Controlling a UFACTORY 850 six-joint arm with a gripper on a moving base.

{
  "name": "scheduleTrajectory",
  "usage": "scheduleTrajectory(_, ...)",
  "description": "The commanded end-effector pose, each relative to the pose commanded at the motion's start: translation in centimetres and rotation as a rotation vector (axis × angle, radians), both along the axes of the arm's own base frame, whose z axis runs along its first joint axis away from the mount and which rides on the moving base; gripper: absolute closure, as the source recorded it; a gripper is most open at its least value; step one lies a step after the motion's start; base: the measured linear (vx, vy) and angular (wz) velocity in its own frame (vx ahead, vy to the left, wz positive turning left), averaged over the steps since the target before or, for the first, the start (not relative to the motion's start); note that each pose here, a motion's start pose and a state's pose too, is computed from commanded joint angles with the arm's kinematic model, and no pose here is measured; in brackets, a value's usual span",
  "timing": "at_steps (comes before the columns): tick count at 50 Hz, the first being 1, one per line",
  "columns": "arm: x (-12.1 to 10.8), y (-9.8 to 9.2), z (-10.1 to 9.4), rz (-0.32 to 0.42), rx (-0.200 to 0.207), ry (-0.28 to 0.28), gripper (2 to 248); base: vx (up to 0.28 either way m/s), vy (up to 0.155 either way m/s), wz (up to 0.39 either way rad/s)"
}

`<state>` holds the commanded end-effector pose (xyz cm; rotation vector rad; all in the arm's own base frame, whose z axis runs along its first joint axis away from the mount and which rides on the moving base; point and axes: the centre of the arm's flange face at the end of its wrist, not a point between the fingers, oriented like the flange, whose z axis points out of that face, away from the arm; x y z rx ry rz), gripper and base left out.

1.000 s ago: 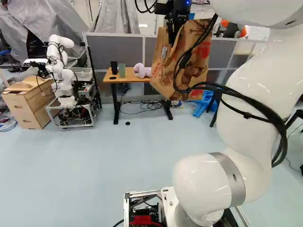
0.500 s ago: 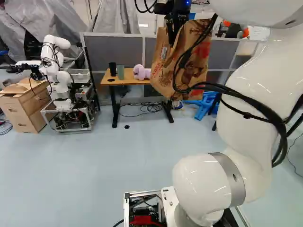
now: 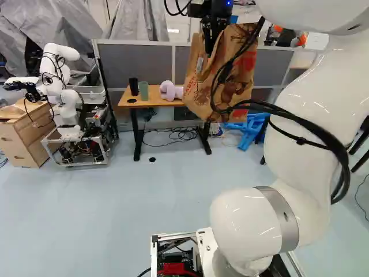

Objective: Pick up the bag on the ground and place it on the table

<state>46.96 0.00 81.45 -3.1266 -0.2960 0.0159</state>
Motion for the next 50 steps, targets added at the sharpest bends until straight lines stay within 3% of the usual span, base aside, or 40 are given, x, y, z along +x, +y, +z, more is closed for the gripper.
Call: scheduleTrajectory(50,0.0,0.0,0.0,0.0,0.0,0.0,229,0.155,-0.041,-0.003)
